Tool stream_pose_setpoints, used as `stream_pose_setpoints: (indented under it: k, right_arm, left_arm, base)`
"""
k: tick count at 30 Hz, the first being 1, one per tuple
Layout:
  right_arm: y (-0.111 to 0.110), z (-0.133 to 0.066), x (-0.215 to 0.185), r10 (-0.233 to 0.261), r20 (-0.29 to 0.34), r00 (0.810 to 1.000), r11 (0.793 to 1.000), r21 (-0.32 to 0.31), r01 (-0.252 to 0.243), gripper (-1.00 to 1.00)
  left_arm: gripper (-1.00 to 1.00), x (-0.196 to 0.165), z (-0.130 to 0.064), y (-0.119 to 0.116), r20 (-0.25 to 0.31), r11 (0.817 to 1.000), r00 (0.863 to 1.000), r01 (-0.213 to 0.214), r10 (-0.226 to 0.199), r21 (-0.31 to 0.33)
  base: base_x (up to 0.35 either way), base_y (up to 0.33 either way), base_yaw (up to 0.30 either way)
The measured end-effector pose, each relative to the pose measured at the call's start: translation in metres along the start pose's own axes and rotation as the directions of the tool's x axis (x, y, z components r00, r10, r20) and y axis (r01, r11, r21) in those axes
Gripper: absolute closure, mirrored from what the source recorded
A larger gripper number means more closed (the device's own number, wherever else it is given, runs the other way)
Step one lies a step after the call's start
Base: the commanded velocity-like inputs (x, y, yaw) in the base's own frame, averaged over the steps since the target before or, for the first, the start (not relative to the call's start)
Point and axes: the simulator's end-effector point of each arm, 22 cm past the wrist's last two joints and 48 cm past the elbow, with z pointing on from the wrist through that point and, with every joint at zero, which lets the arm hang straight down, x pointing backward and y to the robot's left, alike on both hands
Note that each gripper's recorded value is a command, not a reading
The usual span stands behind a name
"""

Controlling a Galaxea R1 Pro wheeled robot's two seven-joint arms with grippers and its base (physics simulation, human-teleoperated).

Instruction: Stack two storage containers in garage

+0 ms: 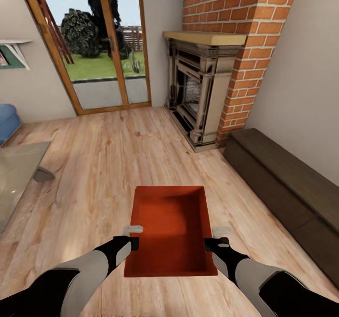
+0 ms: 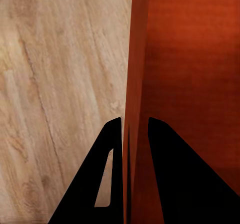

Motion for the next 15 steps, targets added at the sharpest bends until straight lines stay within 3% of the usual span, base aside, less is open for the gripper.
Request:
stream_pose_setpoints:
  k: [15]
  right_arm:
    - [0.0000, 0.0000, 0.0000, 0.000, 0.000, 1.000, 1.000, 0.000, 0.000, 1.00]
  left_arm:
    - [1.00, -0.0004, -0.0001, 0.0000, 0.001, 1.000, 1.000, -0.001, 0.001, 0.000]
  base:
    - [0.000, 0.000, 0.300]
